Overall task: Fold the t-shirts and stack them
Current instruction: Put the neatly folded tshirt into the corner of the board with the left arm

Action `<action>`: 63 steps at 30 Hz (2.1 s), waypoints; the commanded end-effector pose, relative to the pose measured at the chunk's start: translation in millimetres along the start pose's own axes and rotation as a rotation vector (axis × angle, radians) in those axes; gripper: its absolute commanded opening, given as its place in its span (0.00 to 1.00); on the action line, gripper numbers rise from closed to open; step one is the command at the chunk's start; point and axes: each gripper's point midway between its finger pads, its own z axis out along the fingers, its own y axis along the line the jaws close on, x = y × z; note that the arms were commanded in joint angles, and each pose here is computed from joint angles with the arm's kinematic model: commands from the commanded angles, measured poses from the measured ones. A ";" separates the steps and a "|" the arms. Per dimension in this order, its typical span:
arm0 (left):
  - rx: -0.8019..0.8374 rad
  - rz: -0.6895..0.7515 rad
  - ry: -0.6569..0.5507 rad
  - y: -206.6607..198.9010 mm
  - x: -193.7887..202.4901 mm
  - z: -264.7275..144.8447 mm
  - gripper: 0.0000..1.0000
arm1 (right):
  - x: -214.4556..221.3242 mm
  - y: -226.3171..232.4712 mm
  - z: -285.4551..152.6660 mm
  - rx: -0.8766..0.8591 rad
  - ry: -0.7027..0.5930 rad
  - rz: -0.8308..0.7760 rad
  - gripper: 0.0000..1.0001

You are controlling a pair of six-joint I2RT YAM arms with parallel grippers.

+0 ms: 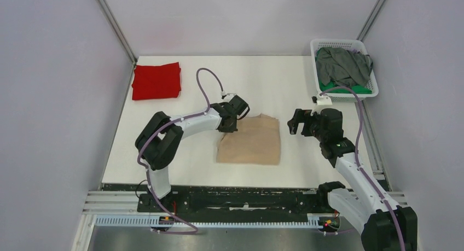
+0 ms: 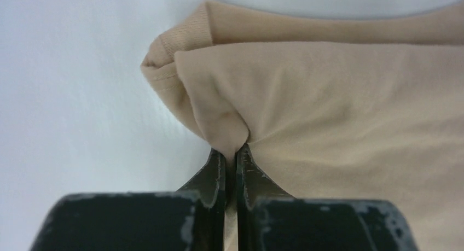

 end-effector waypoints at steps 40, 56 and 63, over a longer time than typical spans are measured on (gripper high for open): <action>-0.834 0.499 -0.521 272.9 -372.9 -100.7 0.02 | 5.2 -46.8 11.0 0.240 0.014 -0.055 0.98; -0.910 0.503 -0.543 303.6 -398.4 -121.5 0.02 | 10.3 -48.4 14.1 0.245 0.047 -0.059 0.98; -0.832 0.546 -0.482 299.7 -383.9 -111.0 0.02 | 12.4 -47.5 15.5 0.239 0.062 -0.059 0.98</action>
